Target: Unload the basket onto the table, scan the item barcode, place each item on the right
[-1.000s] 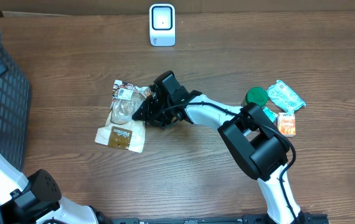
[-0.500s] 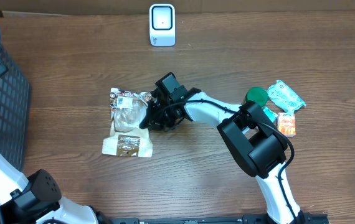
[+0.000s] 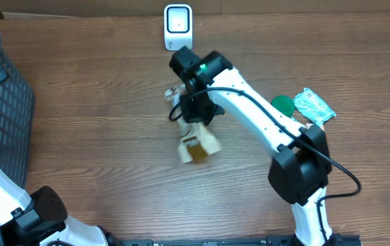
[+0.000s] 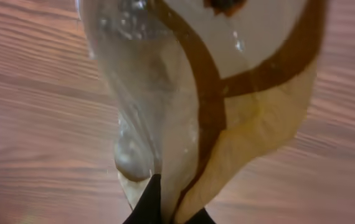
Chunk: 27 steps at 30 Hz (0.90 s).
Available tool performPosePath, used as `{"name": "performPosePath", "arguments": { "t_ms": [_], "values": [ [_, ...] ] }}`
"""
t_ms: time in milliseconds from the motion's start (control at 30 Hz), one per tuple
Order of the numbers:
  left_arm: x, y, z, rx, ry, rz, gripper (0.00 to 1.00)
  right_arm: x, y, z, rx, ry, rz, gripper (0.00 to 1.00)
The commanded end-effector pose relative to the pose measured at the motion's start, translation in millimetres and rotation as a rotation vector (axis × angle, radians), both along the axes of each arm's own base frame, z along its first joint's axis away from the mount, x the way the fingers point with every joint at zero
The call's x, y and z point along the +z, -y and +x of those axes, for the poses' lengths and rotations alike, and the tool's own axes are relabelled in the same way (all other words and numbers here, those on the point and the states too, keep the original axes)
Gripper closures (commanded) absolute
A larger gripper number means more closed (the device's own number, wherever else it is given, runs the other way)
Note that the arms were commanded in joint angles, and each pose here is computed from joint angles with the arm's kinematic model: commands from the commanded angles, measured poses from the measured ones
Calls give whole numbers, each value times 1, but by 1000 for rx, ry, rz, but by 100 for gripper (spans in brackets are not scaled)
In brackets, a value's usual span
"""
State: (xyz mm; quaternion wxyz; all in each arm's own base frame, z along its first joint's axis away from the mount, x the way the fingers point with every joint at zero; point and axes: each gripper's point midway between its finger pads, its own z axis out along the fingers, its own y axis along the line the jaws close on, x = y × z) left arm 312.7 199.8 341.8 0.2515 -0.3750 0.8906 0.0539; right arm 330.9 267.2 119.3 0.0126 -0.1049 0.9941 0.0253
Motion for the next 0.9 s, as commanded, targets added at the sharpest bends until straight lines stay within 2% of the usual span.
{"name": "performPosePath", "arguments": {
  "t_ms": [0, 333, 533, 867],
  "values": [
    [1, 1, 0, 6, 7, -2, 1, 30, 32, 15, 54, 161, -195, 96],
    [1, 1, 0, 6, 7, -2, 1, 30, 57, 16, 37, 181, -335, 96],
    [1, 1, 0, 6, 7, -2, 0, 10, 60, 11, 55, 123, -387, 96],
    [1, 1, 0, 6, 7, -2, 0, -25, 34, -8, 132, 59, -402, 96]
  ]
}}
